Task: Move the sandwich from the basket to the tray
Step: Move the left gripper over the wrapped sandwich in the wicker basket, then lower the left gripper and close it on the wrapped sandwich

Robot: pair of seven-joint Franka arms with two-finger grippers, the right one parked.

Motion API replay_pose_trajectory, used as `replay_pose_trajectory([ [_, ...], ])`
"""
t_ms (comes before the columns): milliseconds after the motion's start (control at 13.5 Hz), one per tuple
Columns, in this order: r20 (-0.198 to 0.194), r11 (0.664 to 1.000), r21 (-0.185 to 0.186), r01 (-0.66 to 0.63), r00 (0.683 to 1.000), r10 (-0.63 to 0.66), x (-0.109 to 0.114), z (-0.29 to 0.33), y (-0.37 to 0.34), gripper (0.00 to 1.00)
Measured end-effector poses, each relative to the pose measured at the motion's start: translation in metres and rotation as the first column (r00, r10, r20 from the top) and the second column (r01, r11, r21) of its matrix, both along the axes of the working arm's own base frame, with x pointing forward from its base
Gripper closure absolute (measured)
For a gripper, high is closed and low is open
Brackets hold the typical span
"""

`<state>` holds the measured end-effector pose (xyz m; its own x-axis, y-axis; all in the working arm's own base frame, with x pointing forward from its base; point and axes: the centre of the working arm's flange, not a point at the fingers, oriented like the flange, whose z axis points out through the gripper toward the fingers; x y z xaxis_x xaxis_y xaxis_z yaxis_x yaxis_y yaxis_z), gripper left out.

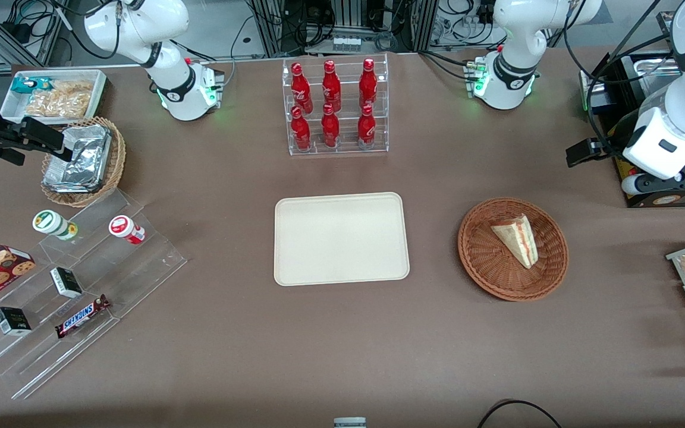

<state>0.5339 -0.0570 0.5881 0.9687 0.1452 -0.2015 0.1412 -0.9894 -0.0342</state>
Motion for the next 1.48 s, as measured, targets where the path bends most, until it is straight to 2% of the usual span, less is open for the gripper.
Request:
replay_pose_trajectory([
  [222,0.000,1.000,0.006,0.005,1.000,-0.005,0.001,-0.002,-0.001,0.00],
  [370,-0.018,1.000,0.009,0.011,1.000,-0.011,0.004,-0.016,-0.003,0.00],
  [593,-0.022,0.998,0.007,0.060,0.998,-0.060,0.010,-0.061,-0.014,0.00],
  [741,-0.017,0.995,0.019,0.099,0.995,-0.099,0.011,-0.093,-0.019,0.00],
  [1037,0.021,0.993,0.019,0.120,0.992,-0.121,0.006,-0.164,-0.020,0.00],
  [1333,0.107,0.992,0.011,0.127,0.986,-0.127,-0.011,-0.241,-0.019,0.00],
  [1481,0.101,0.993,0.007,0.121,0.987,-0.121,-0.018,-0.264,-0.016,0.00],
])
